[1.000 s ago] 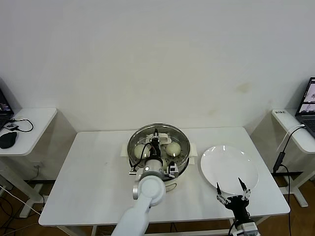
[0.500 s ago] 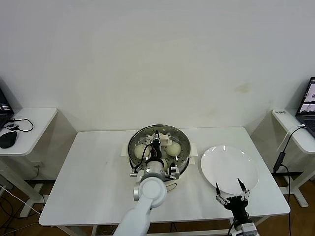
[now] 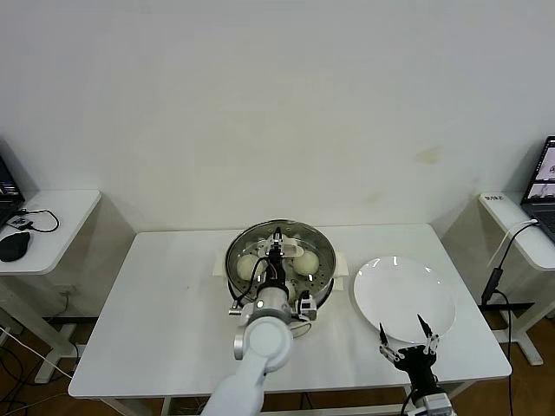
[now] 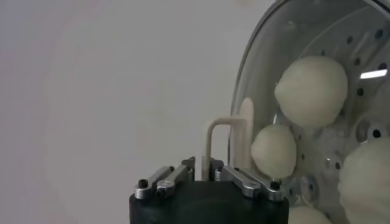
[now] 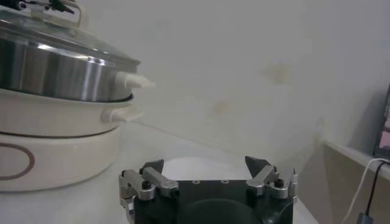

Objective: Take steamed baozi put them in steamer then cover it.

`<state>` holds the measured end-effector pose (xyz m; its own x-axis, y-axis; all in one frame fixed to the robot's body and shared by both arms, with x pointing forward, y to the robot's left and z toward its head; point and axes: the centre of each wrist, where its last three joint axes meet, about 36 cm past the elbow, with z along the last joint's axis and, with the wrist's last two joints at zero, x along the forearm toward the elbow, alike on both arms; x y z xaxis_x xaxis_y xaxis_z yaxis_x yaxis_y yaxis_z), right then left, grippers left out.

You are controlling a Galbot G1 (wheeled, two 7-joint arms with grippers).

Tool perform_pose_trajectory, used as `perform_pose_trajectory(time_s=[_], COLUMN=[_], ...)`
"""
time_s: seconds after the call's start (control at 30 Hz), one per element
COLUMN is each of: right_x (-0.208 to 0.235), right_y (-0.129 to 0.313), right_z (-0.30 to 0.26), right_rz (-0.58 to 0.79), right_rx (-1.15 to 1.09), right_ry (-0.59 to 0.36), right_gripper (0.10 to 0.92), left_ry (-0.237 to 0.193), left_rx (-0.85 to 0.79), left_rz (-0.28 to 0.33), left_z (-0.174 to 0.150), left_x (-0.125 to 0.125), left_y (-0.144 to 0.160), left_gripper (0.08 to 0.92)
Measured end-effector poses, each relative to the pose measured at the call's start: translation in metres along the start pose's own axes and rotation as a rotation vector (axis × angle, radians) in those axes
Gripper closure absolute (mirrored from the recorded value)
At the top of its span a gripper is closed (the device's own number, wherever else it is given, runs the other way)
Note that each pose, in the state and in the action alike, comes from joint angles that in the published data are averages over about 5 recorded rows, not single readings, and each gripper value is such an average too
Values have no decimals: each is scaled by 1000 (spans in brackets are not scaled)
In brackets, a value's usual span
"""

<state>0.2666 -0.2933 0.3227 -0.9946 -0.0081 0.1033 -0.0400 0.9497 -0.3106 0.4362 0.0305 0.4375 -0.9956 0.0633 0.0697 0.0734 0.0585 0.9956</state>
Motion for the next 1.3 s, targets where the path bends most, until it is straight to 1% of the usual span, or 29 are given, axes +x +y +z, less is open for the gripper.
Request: perform_pose_trajectory(time_s=[0.23, 0.33, 0.43, 0.57, 0.67, 0.77, 0.9, 0.97, 1.03, 1.17, 1.3], right_x=[3, 4, 6, 7, 8, 9, 12, 14, 17, 23, 30], right_y=[1, 0, -1, -2, 0, 2, 4, 4, 5, 4, -1], right_z=[-2, -2, -1, -1, -1, 0, 0, 0, 0, 0, 0], right_rz=[0, 0, 1, -1, -6, -13, -28, -36, -45, -66, -85], right_rx=[4, 6, 10, 10, 2, -8, -17, -21, -24, -28, -31], right_ry=[2, 4, 7, 9, 12, 16, 19, 20, 22, 28, 35], right_gripper=[199, 200, 200, 199, 200, 199, 200, 200, 200, 200, 200], left_ry=[-28, -39, -53, -77, -95, -113, -129, -126, -112, -62, -5], left_rx=[26, 39, 59, 115, 193, 303, 489, 587, 687, 899, 1093], left_rz=[-12, -21, -34, -52, -58, -51, -47, -55, -65, -60, -39], left_z=[3, 8, 18, 36, 54, 76, 110, 128, 147, 176, 194], left_x=[20, 31, 43, 64, 82, 100, 119, 127, 136, 158, 182], left_y=[8, 13, 19, 29, 34, 34, 26, 22, 18, 6, -10], left_gripper=[349, 263, 199, 179, 177, 177, 177, 177, 177, 177, 177])
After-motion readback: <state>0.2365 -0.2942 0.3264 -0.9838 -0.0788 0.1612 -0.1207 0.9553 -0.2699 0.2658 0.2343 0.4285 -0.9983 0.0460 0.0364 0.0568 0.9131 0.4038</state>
